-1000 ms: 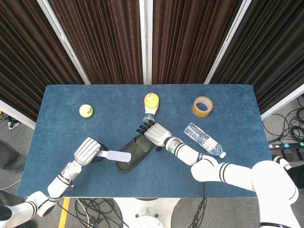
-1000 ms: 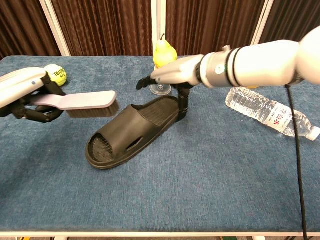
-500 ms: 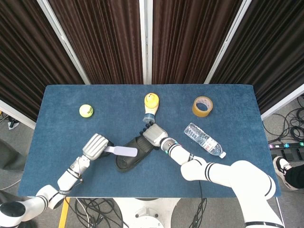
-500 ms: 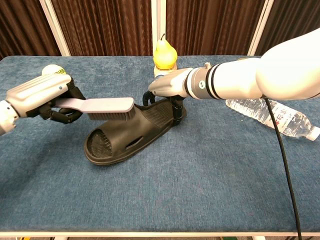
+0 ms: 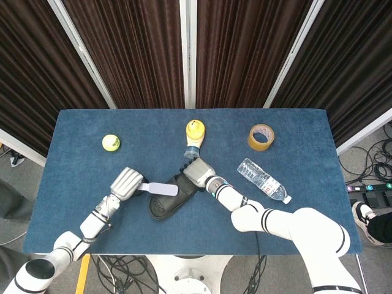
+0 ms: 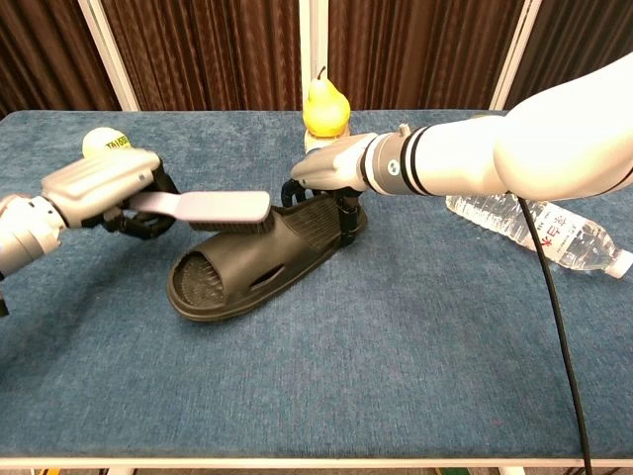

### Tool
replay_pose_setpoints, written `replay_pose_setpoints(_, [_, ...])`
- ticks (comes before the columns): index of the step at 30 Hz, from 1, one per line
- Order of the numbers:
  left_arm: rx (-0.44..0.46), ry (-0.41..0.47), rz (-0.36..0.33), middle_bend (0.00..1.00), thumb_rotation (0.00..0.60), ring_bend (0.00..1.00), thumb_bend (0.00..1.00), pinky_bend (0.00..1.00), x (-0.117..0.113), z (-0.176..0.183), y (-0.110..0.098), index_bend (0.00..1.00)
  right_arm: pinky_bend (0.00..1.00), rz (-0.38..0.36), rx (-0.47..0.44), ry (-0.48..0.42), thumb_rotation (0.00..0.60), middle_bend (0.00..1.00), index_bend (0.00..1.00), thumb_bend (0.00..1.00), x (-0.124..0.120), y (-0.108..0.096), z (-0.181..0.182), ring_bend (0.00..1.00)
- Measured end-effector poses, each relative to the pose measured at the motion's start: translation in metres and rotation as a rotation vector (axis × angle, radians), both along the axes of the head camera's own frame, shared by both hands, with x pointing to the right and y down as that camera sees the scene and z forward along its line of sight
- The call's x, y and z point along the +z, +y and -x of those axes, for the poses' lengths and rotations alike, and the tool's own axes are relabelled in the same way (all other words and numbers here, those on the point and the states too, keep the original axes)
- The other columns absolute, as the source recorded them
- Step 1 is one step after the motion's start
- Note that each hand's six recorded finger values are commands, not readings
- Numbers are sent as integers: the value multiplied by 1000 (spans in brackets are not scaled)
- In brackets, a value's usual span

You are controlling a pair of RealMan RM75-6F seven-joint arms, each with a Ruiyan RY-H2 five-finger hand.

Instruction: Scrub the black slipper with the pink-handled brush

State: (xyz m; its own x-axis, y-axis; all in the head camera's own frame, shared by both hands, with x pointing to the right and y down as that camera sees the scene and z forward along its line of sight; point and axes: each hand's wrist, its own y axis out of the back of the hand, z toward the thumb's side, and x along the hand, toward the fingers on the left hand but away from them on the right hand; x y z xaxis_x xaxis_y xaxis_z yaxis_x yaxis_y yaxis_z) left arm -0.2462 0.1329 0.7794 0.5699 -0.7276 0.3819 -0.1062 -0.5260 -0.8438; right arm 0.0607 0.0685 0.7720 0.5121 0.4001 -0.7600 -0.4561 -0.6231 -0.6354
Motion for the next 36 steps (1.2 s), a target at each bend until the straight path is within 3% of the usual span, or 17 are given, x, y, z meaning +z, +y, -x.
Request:
replay_pose_setpoints(6, [88, -3, 39, 1000, 600, 1000, 600, 1000, 4, -4, 18, 1000, 187, 0, 7, -4, 600, 369, 481, 280, -1, -2, 2, 199])
replay_pose_setpoints(13, [88, 113, 56, 1000, 600, 1000, 601, 1000, -17, -7, 30, 1000, 188, -1, 6, 1, 600, 369, 481, 280, 0, -1, 1, 199])
replay_pose_setpoints(17, [62, 156, 43, 1000, 600, 1000, 601, 1000, -28, -8, 23, 1000, 190, -1, 4, 3, 600, 368, 481, 279, 0, -1, 1, 199])
replay_pose_setpoints(28, [-63, 49, 95, 1000, 600, 1000, 600, 1000, -2, 2, -15, 1000, 197, 0, -7, 7, 600, 368, 481, 276, 0, 1, 2, 199])
replay_pose_setpoints(36, [22, 18, 115, 1000, 600, 1000, 600, 1000, 5, 0, 9, 1000, 202, -4, -2, 10, 600, 367, 481, 275, 0, 0, 2, 199])
